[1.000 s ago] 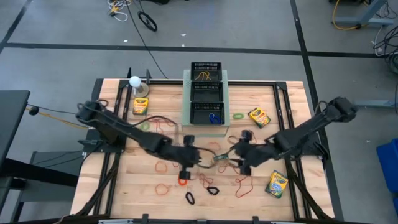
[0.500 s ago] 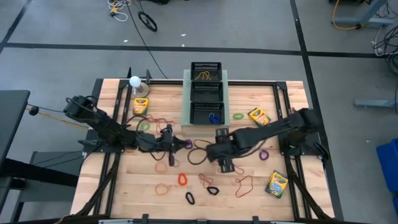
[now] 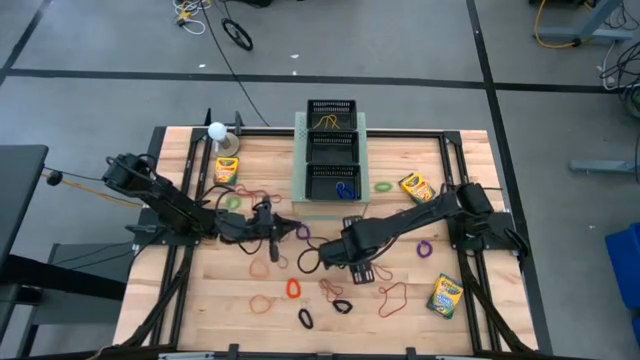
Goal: Pick & Place Office Desk Supplies
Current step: Put the yellow crayon box into the middle black bin on the shelf
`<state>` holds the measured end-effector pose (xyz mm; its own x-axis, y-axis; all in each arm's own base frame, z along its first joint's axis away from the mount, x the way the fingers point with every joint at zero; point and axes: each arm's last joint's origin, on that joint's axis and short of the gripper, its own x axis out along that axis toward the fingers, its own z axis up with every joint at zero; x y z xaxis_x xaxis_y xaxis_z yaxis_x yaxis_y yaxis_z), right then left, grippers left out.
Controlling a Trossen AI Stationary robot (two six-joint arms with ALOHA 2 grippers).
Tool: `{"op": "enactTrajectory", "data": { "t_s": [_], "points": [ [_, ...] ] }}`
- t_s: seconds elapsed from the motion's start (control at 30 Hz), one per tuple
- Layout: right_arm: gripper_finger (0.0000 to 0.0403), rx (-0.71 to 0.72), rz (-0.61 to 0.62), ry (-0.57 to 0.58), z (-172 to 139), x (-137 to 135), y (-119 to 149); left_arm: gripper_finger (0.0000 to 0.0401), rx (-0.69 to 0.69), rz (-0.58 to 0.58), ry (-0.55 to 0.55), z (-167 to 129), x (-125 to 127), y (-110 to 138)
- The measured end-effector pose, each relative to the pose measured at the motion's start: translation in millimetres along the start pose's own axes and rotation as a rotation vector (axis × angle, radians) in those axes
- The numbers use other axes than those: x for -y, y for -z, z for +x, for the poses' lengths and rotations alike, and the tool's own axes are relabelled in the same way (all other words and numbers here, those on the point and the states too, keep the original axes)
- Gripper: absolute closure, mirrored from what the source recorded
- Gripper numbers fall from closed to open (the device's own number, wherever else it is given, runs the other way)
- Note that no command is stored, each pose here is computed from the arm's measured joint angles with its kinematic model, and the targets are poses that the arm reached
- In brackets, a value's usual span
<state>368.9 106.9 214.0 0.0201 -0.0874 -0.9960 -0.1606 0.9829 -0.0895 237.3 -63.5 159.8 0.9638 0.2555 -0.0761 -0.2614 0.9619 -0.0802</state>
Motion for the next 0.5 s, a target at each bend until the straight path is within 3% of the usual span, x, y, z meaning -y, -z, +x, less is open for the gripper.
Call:
{"op": "enactTrajectory", "data": {
  "t_s": [0.1,0.3,0.5],
  "points": [
    [0.0223,-0.026,0.048,-0.042,0.4,2.7,1.7,0.0389,0.017,-0.002,-0.082,0.9,-2.0,0.8],
    [0.0305,-0.023,0.188,-0.158,-22.4,7.3,-1.5,0.0388,0.01,0.024,-0.119,5.7,-6.0,6.7],
    [0.0308,0.06,0.471,-0.233,-84.7,24.5,-8.6,0.0388,0.007,0.033,-0.168,11.0,-10.6,14.1]
  ]
}}
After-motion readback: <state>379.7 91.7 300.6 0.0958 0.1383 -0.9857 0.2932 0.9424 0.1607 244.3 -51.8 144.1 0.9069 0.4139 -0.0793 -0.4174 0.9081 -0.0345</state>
